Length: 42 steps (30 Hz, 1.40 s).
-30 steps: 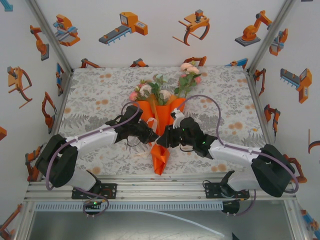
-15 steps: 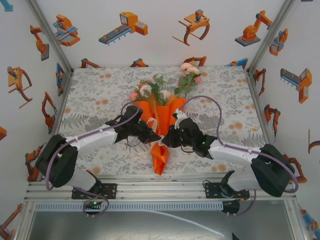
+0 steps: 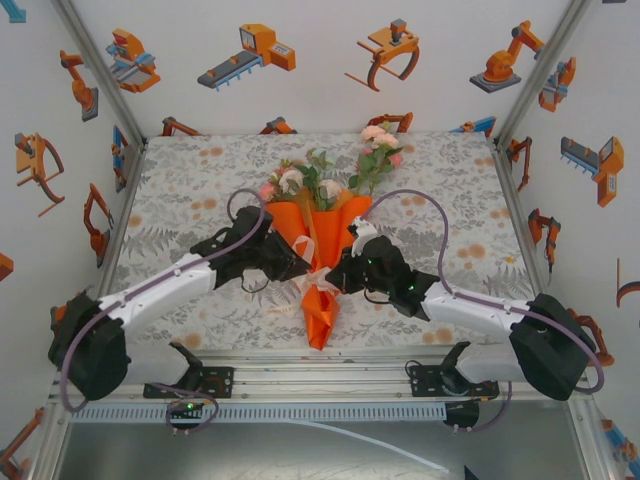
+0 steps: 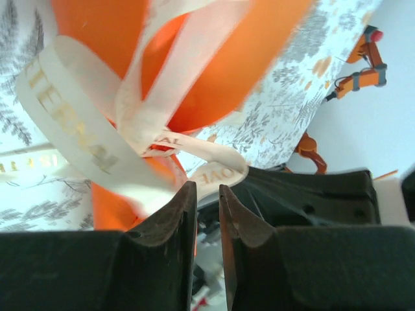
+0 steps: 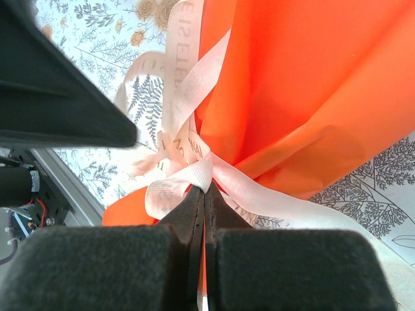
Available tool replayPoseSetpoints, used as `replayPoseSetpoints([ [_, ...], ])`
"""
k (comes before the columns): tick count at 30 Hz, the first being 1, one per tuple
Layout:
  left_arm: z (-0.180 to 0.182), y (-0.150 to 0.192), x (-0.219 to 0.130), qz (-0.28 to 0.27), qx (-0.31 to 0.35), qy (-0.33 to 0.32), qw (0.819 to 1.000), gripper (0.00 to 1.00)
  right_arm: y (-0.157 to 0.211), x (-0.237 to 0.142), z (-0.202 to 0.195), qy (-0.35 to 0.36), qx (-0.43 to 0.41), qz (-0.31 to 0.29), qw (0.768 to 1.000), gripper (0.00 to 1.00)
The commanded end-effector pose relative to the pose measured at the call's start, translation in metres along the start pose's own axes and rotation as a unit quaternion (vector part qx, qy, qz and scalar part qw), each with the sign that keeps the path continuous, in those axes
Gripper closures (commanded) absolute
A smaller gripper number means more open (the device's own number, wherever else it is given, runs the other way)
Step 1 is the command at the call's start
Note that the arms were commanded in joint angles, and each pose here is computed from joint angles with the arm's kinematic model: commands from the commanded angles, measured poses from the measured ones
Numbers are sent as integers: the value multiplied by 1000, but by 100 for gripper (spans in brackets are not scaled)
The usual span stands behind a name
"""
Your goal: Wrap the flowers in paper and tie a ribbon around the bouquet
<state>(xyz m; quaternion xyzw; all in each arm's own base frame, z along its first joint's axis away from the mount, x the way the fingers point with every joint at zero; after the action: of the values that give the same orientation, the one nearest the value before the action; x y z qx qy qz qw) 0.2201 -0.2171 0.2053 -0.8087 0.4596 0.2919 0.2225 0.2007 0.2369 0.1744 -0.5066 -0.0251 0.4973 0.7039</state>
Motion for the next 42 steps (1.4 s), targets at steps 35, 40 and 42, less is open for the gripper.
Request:
replayPoseSetpoints([
  [35, 119, -40, 33, -43, -1, -238, 970, 69, -16, -4, 16, -30, -9, -1, 999, 100],
  [40, 116, -40, 34, -42, -7, -221, 974, 80, -17, -2, 18, -43, -10, 4, 999, 100],
  [42, 113, -40, 32, -39, -5, -220, 975, 85, -18, -2, 20, -48, -5, 3, 999, 100],
])
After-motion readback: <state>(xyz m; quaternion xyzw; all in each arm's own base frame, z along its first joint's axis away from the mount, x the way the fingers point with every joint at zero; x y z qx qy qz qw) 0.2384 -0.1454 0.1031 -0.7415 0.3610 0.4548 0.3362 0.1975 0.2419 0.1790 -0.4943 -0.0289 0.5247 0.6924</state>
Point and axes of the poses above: each hand's point on the last joint's axis, 136 mm out from that joint toward the fingers, its own x axis out along the fingers, its own z axis along the line the jaws close on, y = z × x, the point moved 8 cm from there along -x, back along the fingers, and after that the axes turned 2 degrees about -x, right-handed, at the moved point
